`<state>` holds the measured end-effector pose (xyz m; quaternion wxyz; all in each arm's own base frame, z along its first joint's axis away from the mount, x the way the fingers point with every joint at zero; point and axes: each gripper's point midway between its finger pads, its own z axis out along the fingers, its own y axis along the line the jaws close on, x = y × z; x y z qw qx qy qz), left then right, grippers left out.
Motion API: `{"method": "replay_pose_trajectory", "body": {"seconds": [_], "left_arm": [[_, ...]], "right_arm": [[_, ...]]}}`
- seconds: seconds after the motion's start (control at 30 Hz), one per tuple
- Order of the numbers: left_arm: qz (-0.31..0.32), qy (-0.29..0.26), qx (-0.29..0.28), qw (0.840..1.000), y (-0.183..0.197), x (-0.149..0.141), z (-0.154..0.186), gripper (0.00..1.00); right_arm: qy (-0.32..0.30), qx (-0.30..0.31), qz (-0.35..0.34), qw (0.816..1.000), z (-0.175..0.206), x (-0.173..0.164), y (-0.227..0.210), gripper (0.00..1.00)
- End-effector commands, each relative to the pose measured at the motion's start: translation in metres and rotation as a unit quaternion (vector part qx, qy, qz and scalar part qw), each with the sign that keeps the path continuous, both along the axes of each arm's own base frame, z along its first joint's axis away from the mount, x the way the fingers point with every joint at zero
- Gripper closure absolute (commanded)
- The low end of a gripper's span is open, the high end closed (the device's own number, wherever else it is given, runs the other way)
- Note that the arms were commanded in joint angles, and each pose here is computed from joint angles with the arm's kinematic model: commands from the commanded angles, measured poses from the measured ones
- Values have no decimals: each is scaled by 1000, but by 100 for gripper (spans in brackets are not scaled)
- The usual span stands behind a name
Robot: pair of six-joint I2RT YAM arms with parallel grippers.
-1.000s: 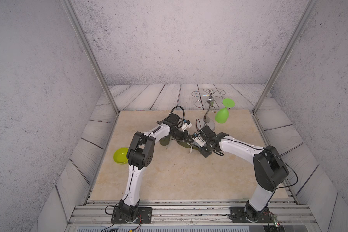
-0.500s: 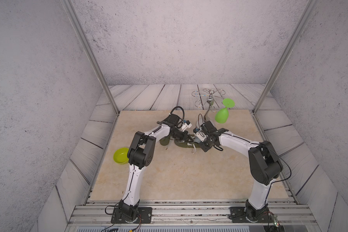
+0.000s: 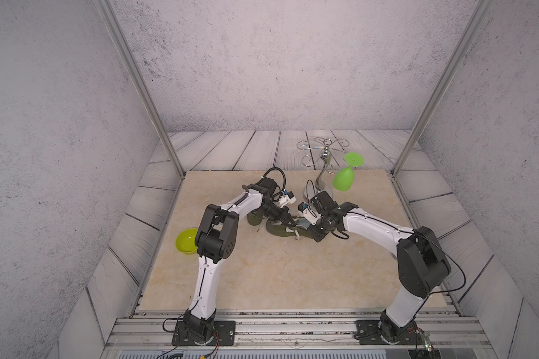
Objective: Insert the insole into the shoe
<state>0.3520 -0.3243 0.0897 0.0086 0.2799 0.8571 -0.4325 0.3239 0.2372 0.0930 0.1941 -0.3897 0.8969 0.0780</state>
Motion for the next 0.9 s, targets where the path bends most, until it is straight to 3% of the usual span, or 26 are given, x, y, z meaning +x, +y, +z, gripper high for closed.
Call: {"method": "replay_pose_trajectory", "body": {"seconds": [0.0,0.23,0.47,0.6,0.67,0.77,0.87], "left_arm": [[-43,19,3,999,9,-36,21,100],[-37,-2,39,999,17,-31,3,100],[-32,-18,35,999,12,-17,6,100],[-32,-15,32,999,10,-14,3,100],[-32,-10,28,999,9,-14,0,100],[-29,-7,27,999,10,-13,-1,100],[-28,-11,27,999,10,-13,0,100]], "right_arm": [[-13,26,17,999,20,-13,6,100],[-61,31,65,996,0,-5,13,100],[-27,5,83,996,-31,13,22,100],[-56,36,84,994,-21,21,32,100],[-42,34,78,996,-31,27,33,100],[-19,22,58,998,-26,31,32,76],[-45,43,32,998,7,29,28,66]]}}
